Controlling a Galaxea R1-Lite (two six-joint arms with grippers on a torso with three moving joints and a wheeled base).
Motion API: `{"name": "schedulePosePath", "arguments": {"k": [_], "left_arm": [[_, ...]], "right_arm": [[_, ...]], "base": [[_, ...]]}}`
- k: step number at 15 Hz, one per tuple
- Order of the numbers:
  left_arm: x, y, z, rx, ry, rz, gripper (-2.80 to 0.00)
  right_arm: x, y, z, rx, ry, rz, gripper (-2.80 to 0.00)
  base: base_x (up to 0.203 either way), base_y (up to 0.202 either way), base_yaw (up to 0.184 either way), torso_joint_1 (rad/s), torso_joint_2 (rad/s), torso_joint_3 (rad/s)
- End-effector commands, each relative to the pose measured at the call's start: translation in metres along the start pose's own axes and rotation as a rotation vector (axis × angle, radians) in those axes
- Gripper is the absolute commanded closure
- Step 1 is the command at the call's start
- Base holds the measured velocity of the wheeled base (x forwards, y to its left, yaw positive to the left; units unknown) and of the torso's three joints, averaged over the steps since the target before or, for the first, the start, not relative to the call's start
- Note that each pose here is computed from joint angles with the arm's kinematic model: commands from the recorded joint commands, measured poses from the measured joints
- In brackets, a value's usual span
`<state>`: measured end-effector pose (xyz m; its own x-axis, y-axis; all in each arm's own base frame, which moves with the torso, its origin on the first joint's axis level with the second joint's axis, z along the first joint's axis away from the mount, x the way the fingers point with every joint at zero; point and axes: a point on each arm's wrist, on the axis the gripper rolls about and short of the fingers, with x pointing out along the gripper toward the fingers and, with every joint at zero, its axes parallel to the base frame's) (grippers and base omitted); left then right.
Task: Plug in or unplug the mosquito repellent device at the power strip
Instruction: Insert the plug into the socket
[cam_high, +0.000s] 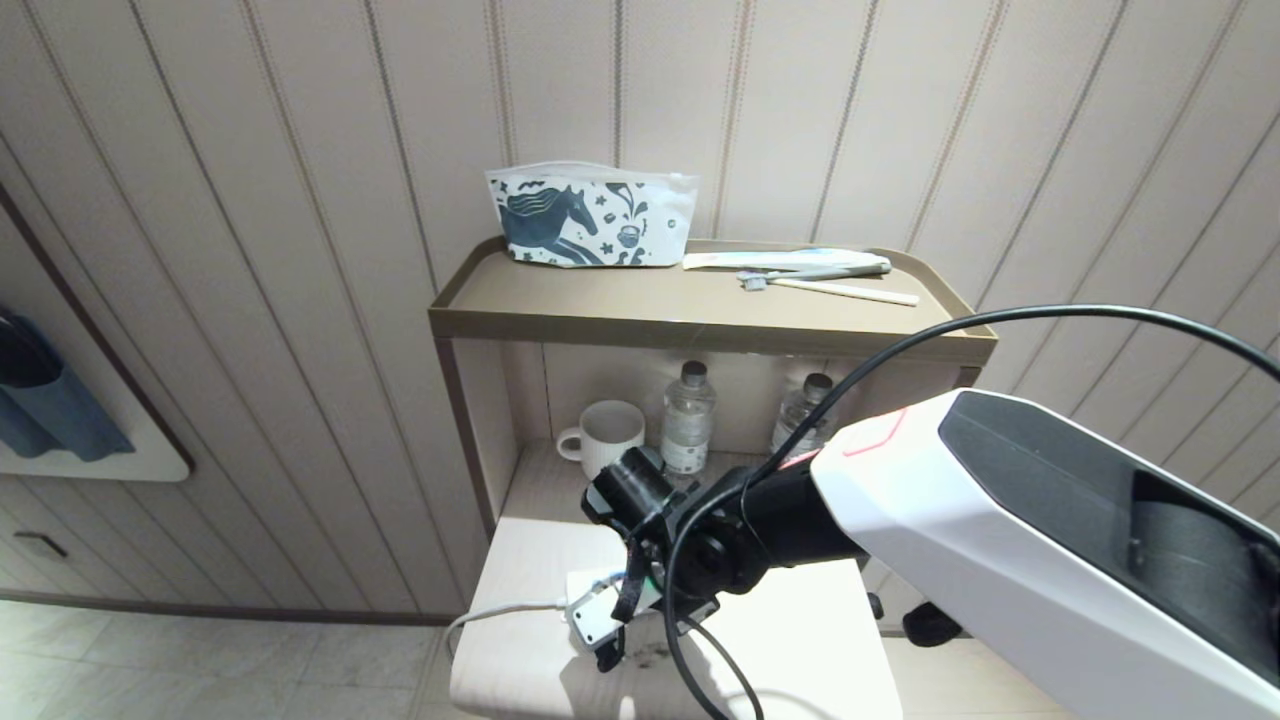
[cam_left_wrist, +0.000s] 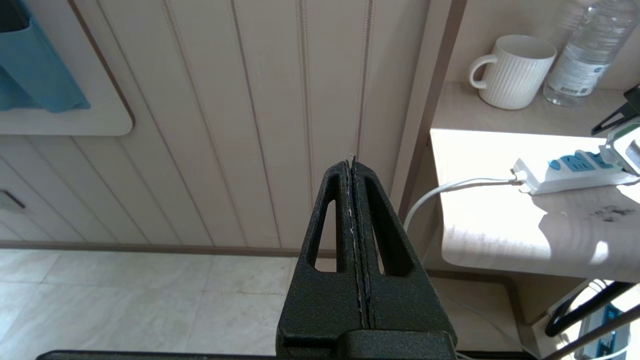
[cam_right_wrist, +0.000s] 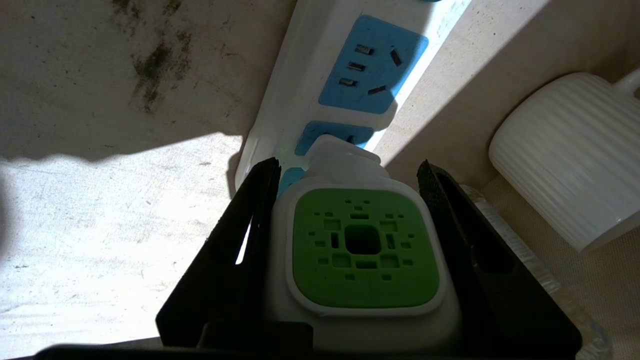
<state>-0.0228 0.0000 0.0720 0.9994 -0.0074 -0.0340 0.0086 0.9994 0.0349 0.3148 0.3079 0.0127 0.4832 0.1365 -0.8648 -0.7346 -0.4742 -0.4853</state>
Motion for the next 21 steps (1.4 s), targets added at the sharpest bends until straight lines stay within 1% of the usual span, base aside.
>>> {"name": "schedulePosePath", "arguments": {"k": [1, 6, 9, 10, 11, 16, 18, 20, 21], "left_arm": [[0.000, 0.000, 0.000, 0.000, 0.000, 0.000, 0.00], [0.000, 0.000, 0.000, 0.000, 0.000, 0.000, 0.00], [0.000, 0.000, 0.000, 0.000, 0.000, 0.000, 0.00], [0.000, 0.000, 0.000, 0.000, 0.000, 0.000, 0.00], [0.000, 0.000, 0.000, 0.000, 0.000, 0.000, 0.00], [0.000, 0.000, 0.000, 0.000, 0.000, 0.000, 0.00], [0.000, 0.000, 0.000, 0.000, 0.000, 0.000, 0.00], [0.000, 0.000, 0.000, 0.000, 0.000, 0.000, 0.00], [0.000, 0.000, 0.000, 0.000, 0.000, 0.000, 0.00]], "right_arm": [[0.007, 0.003, 0.000, -0.010, 0.002, 0.018, 0.00], [-0.002, 0.001, -0.001, -0.016, 0.000, 0.022, 0.00], [-0.011, 0.001, -0.004, -0.026, 0.006, 0.055, 0.00], [-0.014, 0.000, -0.004, -0.036, 0.011, 0.086, 0.00], [-0.015, -0.001, -0.004, -0.039, 0.012, 0.096, 0.00], [-0.015, -0.001, -0.004, -0.039, 0.012, 0.096, 0.00], [-0.015, -0.002, -0.004, -0.062, 0.011, 0.180, 0.00], [-0.029, -0.023, -0.003, -0.075, -0.001, 0.215, 0.00], [-0.034, -0.026, -0.004, -0.092, -0.003, 0.254, 0.00]], "base": [[0.000, 0.000, 0.000, 0.000, 0.00, 0.000], [0.000, 0.000, 0.000, 0.000, 0.00, 0.000], [0.000, 0.000, 0.000, 0.000, 0.00, 0.000], [0.000, 0.000, 0.000, 0.000, 0.00, 0.000], [0.000, 0.000, 0.000, 0.000, 0.00, 0.000], [0.000, 0.000, 0.000, 0.000, 0.00, 0.000], [0.000, 0.000, 0.000, 0.000, 0.00, 0.000], [0.000, 0.000, 0.000, 0.000, 0.00, 0.000], [0.000, 0.000, 0.000, 0.000, 0.00, 0.000]]}}
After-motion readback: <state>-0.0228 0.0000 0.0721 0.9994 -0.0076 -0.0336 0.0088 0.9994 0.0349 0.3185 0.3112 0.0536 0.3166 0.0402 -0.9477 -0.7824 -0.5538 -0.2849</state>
